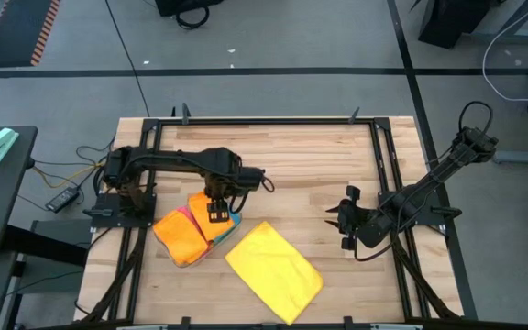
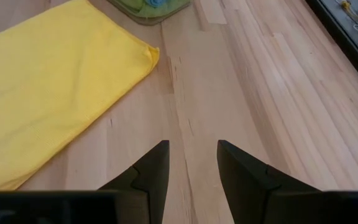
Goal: Fold microfiber towels
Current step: Put the folded orange microfiber cloth into the transparent bin
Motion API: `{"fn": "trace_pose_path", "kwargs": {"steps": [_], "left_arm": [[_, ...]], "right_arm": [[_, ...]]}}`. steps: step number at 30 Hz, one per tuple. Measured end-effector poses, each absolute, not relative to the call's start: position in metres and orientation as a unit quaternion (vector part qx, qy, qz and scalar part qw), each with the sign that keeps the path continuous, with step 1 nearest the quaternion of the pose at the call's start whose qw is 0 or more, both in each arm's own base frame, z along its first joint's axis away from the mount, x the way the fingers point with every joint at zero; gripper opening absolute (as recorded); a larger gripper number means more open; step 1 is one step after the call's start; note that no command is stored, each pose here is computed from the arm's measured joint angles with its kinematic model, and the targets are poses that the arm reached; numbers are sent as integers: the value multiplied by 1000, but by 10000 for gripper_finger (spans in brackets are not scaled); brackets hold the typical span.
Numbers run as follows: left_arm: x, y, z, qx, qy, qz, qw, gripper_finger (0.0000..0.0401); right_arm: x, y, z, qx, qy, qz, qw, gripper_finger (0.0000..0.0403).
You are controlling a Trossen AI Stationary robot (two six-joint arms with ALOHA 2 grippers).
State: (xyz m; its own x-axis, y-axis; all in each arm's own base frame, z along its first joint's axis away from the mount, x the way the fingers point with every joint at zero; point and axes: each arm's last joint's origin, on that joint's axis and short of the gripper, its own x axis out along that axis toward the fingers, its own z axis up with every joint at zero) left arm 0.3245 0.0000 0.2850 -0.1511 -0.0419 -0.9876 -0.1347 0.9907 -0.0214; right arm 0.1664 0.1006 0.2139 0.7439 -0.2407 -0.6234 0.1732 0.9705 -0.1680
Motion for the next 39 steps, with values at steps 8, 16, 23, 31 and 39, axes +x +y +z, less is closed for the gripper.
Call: {"fn": "trace_pose_path", "kwargs": {"steps": [8, 16, 23, 31, 39], "left_arm": [[310, -16, 242, -20, 805, 27, 592, 189], [313, -23, 210, 5, 778, 35, 628, 159], [306, -30, 187, 5, 778, 32, 628, 140], [315, -38, 195, -7, 755, 41, 655, 122], [314, -45, 220, 0, 740, 29, 671, 112]], "right_arm": [[167, 101, 214, -43, 343, -106, 932, 142], [167, 102, 215, -40, 338, -106, 934, 142], [167, 102, 215, -40, 337, -106, 935, 142], [167, 102, 215, -40, 337, -105, 935, 142], [167, 102, 215, -40, 338, -104, 935, 142]]}}
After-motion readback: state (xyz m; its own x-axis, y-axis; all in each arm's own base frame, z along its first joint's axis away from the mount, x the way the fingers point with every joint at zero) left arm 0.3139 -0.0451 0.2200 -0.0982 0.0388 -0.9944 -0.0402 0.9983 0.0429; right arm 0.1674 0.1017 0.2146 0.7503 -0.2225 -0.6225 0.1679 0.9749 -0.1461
